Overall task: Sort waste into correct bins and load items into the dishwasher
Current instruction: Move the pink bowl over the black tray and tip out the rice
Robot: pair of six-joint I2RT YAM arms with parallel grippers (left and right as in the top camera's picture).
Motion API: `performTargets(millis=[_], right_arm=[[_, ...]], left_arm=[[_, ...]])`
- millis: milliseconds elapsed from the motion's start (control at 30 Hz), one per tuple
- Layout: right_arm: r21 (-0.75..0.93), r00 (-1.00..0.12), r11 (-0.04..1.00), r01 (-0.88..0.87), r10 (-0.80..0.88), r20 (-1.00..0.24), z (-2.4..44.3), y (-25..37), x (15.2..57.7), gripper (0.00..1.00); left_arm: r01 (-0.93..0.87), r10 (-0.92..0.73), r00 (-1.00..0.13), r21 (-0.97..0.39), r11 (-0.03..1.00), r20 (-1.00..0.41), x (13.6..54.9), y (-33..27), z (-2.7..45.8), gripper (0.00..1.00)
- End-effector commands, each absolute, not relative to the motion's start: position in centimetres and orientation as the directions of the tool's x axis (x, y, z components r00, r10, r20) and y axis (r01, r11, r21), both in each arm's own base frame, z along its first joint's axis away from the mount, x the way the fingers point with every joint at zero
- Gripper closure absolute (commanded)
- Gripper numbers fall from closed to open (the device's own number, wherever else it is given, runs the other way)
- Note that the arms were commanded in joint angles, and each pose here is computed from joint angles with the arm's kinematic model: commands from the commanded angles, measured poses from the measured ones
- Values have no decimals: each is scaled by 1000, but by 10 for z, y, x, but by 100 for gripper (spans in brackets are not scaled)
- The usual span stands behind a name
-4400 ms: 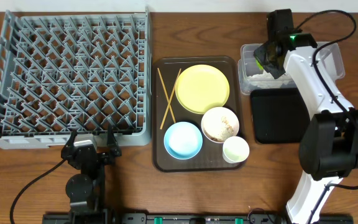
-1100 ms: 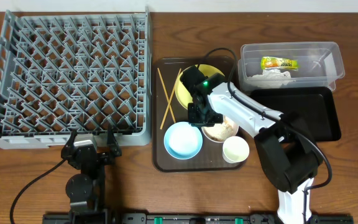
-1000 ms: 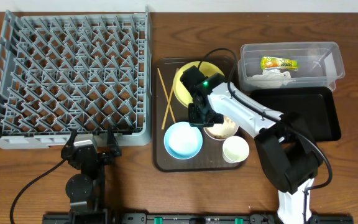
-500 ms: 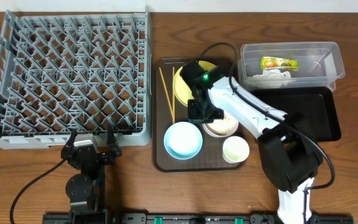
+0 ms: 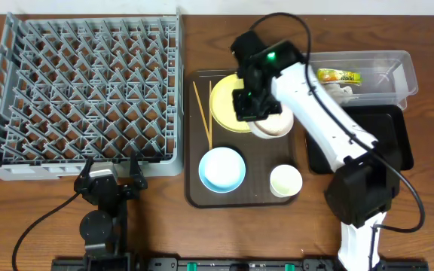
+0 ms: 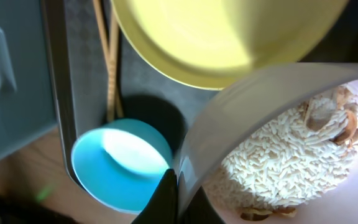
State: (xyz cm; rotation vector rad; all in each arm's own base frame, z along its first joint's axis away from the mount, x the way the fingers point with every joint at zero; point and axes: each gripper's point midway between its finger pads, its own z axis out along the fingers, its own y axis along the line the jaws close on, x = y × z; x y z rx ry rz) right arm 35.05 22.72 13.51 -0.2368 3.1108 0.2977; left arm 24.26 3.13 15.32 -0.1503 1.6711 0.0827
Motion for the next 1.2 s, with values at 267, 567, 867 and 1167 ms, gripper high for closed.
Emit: performTargets(millis=[267, 567, 867, 1167], right_arm=[[212, -981, 964, -158, -128, -148, 199, 132, 368, 99], [310, -981, 939, -152, -104, -165, 197, 76, 378, 99], [498, -984, 850, -171, -127, -121, 164, 74, 362, 99], [627, -990, 766, -142, -99, -103, 137, 72, 344, 98]], left_arm=[[-161, -56, -152, -31, 986, -987, 241, 34, 135, 6], [-161, -56, -152, -31, 986, -987, 241, 34, 135, 6], [-161, -56, -152, -31, 986, -987, 241, 34, 135, 6], [-161, -56, -152, -31, 986, -987, 241, 34, 135, 6]])
